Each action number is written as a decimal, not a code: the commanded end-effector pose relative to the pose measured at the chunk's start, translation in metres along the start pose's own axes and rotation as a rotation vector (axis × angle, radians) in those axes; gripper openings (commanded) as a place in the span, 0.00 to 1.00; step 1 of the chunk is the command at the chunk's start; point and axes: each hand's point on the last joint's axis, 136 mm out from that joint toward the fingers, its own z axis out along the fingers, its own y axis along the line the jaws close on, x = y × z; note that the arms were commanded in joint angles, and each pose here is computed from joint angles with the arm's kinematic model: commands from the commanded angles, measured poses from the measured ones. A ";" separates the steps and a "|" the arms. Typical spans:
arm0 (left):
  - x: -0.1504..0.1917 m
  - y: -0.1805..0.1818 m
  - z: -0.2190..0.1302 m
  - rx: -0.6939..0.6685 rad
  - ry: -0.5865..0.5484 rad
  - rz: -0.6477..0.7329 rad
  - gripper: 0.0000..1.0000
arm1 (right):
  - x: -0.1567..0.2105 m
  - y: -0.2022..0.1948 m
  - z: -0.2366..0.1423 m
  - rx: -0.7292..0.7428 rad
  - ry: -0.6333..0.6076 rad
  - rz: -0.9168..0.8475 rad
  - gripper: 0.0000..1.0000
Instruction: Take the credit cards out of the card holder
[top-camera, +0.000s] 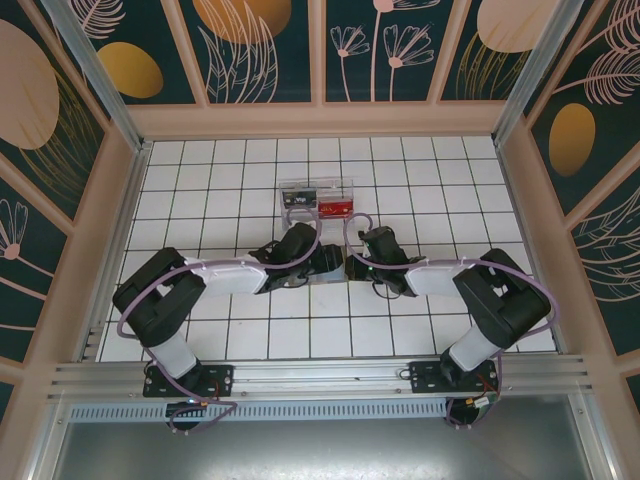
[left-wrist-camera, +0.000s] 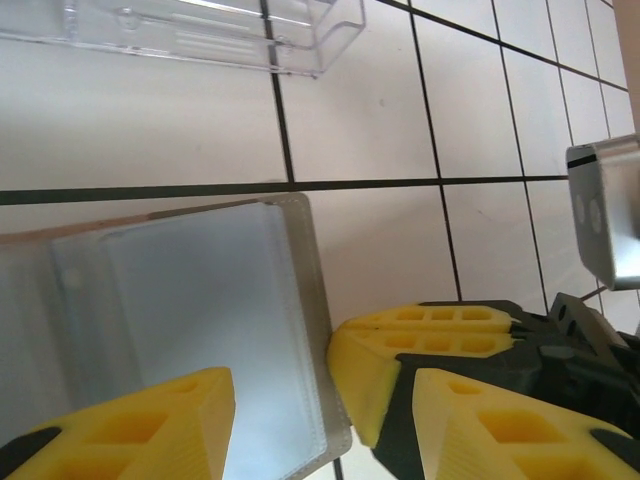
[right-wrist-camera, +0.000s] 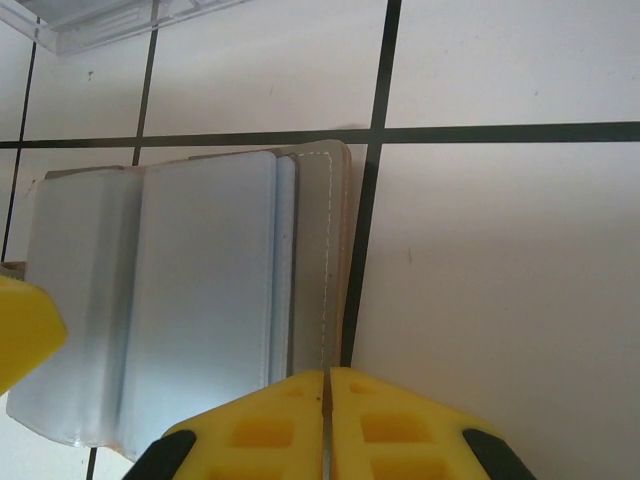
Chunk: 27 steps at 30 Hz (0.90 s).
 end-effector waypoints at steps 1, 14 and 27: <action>-0.010 -0.019 -0.002 0.040 -0.025 0.001 0.51 | 0.000 -0.005 -0.004 0.017 -0.005 0.010 0.10; 0.003 0.065 -0.046 -0.268 -0.109 -0.022 0.55 | 0.003 -0.003 -0.001 0.003 0.013 0.013 0.10; 0.019 0.088 -0.041 -0.330 -0.073 -0.027 0.54 | 0.004 -0.004 0.000 0.004 0.016 0.014 0.09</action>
